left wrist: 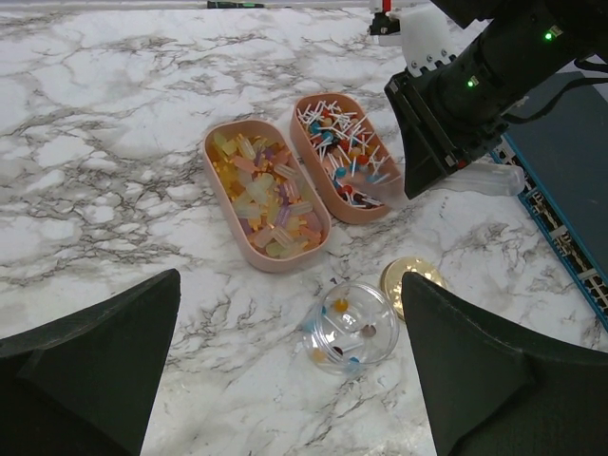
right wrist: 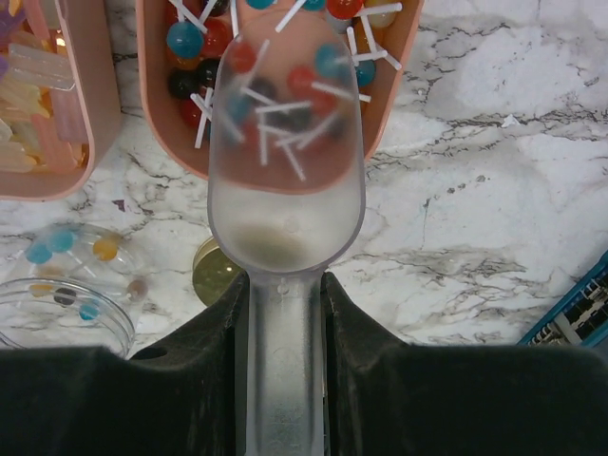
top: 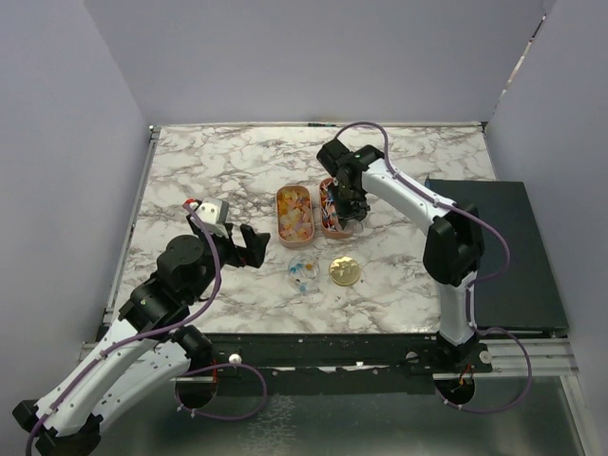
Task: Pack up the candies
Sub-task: Scoop the fake candies from the storage box, then place the fake candies in the packing bottle.
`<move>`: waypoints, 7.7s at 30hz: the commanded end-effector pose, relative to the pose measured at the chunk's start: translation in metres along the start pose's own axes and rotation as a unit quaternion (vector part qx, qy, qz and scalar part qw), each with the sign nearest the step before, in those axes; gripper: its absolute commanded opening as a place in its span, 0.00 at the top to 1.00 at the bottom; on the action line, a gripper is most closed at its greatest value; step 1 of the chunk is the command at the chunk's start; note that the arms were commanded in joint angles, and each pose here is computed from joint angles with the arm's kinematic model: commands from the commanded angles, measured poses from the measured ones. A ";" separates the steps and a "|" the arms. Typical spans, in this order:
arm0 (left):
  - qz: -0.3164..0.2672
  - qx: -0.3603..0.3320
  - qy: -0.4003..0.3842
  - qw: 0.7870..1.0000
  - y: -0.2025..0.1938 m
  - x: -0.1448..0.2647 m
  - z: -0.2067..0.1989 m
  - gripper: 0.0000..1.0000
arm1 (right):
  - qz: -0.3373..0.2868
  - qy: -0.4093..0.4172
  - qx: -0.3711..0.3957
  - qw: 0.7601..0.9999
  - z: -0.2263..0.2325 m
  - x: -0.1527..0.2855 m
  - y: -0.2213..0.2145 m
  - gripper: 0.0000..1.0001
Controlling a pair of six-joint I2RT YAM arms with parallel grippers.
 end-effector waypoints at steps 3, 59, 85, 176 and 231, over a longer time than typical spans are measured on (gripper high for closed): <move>0.000 -0.009 0.013 1.000 -0.003 0.000 0.003 0.01 | 0.021 0.014 0.002 1.000 -0.003 -0.015 0.010 0.99; 0.024 -0.020 0.039 0.999 -0.010 -0.012 0.007 0.01 | -0.045 -0.013 -0.016 0.999 -0.016 -0.061 0.007 1.00; 0.032 -0.024 0.046 0.998 -0.013 -0.015 0.008 0.01 | -0.124 0.022 0.008 0.992 -0.022 -0.028 -0.025 0.99; 0.182 0.017 -0.131 0.974 -0.047 -0.031 -0.028 0.01 | -0.517 0.175 0.501 0.672 0.028 0.143 -0.152 1.00; 0.046 -0.010 -0.020 0.999 -0.015 -0.018 -0.005 0.01 | -0.212 0.079 0.547 0.806 0.032 0.050 -0.120 1.00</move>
Point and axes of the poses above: each gripper's point midway between its finger pads, its own x axis back along the fingers, its own z axis along the line the jaws close on, y = z × x, the point moved 9 cm from there along x, back along the fingers, and after that the axes turned 12 degrees about x, right-handed, at the moved point
